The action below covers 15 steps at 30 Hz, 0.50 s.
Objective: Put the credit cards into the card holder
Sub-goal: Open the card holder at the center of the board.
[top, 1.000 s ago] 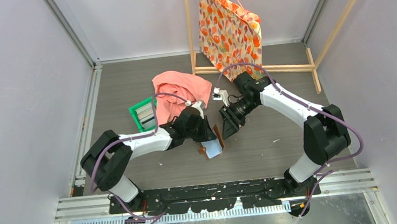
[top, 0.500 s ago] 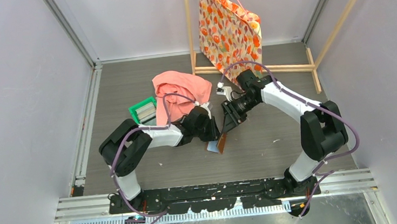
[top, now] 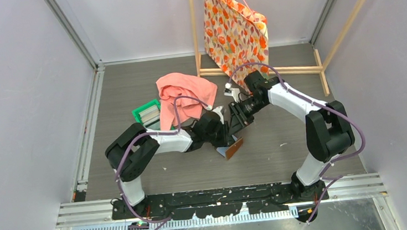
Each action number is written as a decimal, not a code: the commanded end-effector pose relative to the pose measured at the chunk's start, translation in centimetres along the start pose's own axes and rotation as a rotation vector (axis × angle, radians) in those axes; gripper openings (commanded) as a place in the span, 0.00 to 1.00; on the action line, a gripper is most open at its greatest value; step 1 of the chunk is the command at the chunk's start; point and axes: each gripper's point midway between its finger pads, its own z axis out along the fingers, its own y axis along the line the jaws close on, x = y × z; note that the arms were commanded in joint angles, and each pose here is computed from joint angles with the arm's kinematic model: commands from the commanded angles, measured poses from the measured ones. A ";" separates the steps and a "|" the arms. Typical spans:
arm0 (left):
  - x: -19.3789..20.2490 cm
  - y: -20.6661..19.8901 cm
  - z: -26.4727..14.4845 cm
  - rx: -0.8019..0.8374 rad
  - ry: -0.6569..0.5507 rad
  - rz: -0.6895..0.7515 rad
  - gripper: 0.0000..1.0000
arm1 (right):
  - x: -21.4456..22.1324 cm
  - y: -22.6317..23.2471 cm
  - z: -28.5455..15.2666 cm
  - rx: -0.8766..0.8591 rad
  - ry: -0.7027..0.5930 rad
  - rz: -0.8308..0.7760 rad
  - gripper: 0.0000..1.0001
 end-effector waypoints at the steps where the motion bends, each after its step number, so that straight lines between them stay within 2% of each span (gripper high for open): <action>1: -0.5 -5.0 -0.9 0.127 -0.037 0.039 0.20 | -0.8 0.5 -1.4 0.016 -0.051 -0.036 0.34; 11: 1.7 -6.0 -0.8 0.129 -0.040 0.060 0.20 | -0.1 -2.2 -2.8 0.158 -0.033 -0.037 0.33; 13: 1.8 -5.6 -1.0 0.119 -0.045 0.061 0.20 | 0.6 -1.5 -3.3 0.132 -0.008 -0.094 0.33; 15: 1.8 -5.5 -1.3 0.118 -0.053 0.062 0.20 | 1.5 -0.4 -4.1 0.102 0.019 -0.220 0.33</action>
